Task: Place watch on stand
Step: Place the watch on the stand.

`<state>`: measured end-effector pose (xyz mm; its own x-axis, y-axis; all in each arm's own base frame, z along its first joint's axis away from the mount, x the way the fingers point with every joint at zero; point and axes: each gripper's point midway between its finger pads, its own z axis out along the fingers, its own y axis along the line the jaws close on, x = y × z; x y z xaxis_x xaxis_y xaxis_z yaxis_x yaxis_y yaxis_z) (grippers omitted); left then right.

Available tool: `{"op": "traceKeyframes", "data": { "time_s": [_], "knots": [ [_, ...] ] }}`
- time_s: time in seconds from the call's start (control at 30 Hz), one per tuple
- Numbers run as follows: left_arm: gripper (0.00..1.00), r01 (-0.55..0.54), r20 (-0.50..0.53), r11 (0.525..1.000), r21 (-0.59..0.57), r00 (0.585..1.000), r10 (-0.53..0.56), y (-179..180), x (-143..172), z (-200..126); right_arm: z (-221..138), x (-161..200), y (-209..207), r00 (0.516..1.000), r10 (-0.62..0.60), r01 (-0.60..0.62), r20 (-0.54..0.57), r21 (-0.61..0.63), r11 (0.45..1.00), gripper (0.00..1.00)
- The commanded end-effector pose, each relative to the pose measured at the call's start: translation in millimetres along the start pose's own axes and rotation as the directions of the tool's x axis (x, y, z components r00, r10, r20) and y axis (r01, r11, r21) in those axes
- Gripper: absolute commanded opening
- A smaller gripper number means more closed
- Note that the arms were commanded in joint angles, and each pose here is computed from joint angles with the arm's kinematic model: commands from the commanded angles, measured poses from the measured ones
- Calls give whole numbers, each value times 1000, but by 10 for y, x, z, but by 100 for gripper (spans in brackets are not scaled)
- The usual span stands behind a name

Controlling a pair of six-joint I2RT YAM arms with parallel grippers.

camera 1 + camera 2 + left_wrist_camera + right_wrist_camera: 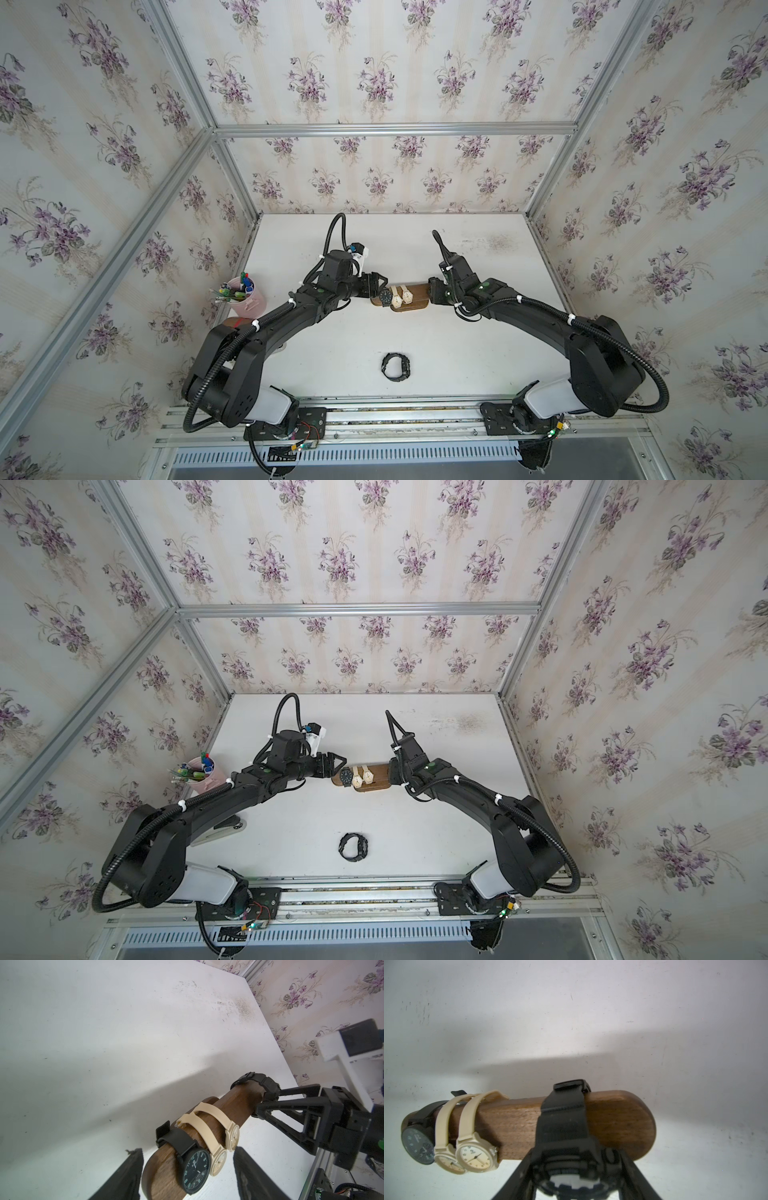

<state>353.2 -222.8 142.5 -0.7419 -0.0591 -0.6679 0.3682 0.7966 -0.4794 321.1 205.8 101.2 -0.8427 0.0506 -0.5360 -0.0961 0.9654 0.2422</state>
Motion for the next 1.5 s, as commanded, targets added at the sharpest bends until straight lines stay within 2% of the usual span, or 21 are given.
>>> {"op": "traceKeyframes", "data": {
  "time_s": [0.0, 0.3, 0.37, 0.67, 0.77, 0.83, 0.97, 1.3, 1.47],
  "knots": [
    [70, 14, -12, 999, -40, 1000, -14, 100, 80, -7, -3, -27, 9, 1000, -21, 21, 4, 25, 999, 26],
    [69, 37, -20, 996, -80, 999, -39, 227, 243, -29, 45, 5, 168, 999, -50, 50, -13, 7, 999, 27],
    [69, 31, 4, 997, -69, 1000, -30, 178, 181, -97, 76, 38, 207, 998, -61, 61, -24, 5, 998, 28],
    [69, 30, -1, 997, -78, 1000, -31, 207, 240, -121, 130, 82, 387, 996, -76, 75, -39, -23, 997, 31],
    [69, 31, -1, 996, -79, 1000, -31, 213, 256, -131, 137, 84, 417, 997, -74, 72, -39, -36, 997, 35],
    [69, 31, 4, 996, -79, 1000, -31, 210, 250, -150, 135, 79, 418, 997, -72, 70, -36, -37, 997, 47],
    [70, 28, 6, 996, -84, 1000, -28, 207, 253, -192, 100, 68, 409, 997, -71, 70, -24, -39, 997, 56],
    [70, 20, 20, 996, -92, 1000, -18, 189, 230, -302, -93, -45, 379, 996, -72, 74, 45, -40, 996, 69],
    [70, 20, 21, 995, -96, 1000, -18, 181, 235, -351, -164, -53, 359, 996, -75, 78, 57, -40, 996, 70]
  ]
}}
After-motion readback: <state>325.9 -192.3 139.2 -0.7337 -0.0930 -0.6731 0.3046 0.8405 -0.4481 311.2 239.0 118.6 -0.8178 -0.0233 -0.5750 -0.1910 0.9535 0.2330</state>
